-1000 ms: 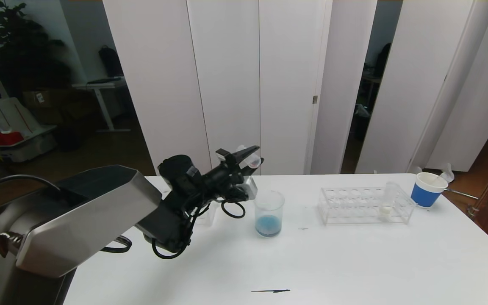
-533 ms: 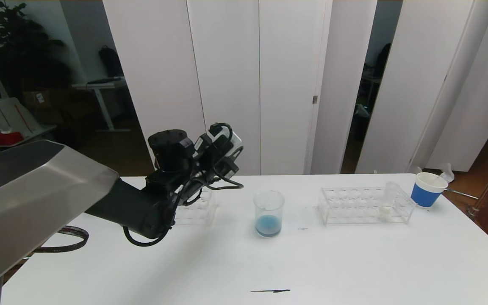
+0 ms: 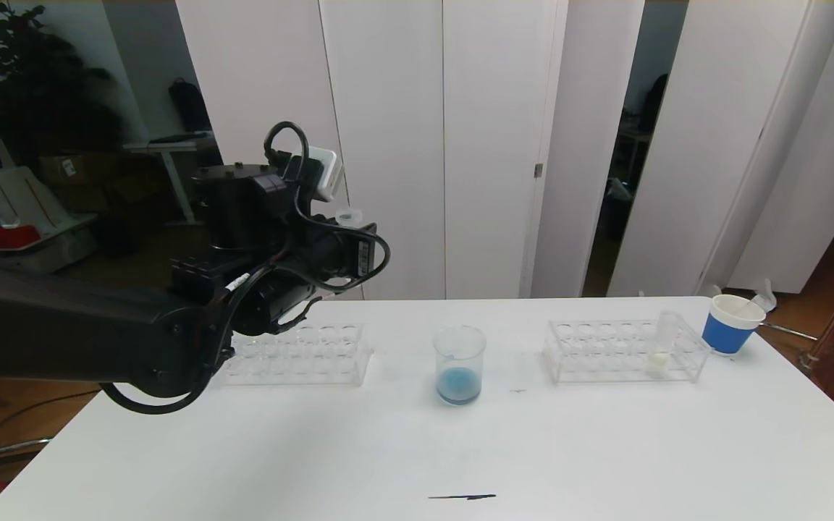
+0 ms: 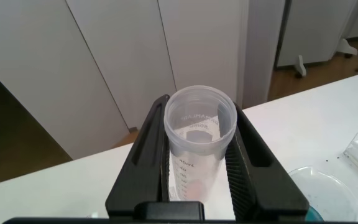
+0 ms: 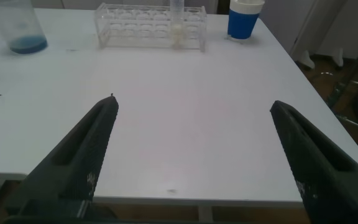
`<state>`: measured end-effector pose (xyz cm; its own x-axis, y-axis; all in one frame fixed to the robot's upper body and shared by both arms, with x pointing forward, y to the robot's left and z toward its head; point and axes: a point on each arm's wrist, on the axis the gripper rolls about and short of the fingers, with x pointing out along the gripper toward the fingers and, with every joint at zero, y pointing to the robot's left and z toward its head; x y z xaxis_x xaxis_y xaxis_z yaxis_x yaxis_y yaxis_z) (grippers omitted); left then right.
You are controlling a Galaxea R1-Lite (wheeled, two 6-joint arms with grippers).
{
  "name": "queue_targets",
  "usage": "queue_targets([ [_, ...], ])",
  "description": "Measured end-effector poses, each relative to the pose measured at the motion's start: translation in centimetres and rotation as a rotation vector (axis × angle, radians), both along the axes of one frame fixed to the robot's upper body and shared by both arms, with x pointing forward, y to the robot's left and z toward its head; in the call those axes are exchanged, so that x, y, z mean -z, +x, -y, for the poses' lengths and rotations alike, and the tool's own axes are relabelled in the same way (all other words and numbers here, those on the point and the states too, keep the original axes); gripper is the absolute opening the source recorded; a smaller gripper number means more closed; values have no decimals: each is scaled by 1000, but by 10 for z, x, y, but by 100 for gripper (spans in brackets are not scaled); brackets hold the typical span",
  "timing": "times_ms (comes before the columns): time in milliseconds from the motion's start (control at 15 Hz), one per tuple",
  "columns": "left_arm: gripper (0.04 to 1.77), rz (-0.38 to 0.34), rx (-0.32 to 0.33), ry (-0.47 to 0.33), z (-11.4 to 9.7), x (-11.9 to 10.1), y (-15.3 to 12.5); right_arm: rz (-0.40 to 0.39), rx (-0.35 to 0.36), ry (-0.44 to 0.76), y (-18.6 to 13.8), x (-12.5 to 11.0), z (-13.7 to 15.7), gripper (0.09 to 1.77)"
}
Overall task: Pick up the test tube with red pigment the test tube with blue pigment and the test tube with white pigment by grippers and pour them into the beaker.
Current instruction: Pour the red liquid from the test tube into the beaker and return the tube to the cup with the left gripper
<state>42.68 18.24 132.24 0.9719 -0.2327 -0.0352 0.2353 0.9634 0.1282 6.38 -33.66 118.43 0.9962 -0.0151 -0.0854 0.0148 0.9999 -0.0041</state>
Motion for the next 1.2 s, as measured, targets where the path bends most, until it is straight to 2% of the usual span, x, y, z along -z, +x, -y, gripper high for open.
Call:
queue_targets([
  [200,60,-50,-165,-141,-11,-7,-14,0,0,0,0,0,0,175],
  [333,60,-57,-268,-142,-20,-3,-17,1,0,0,0,0,0,175],
  [533,60,-74,-396,-126,-50,8,-12,0,0,0,0,0,0,175],
  [667,60,-38,-471,-145,-76,9,-6,0,1,0,0,0,0,175],
  [933,60,64,-640,-183,-141,12,7,0,0,0,0,0,0,175],
  [1133,60,193,-748,-217,-183,11,16,0,0,0,0,0,0,175],
  [1200,60,213,-780,-216,-195,15,20,1,0,0,0,0,0,175],
])
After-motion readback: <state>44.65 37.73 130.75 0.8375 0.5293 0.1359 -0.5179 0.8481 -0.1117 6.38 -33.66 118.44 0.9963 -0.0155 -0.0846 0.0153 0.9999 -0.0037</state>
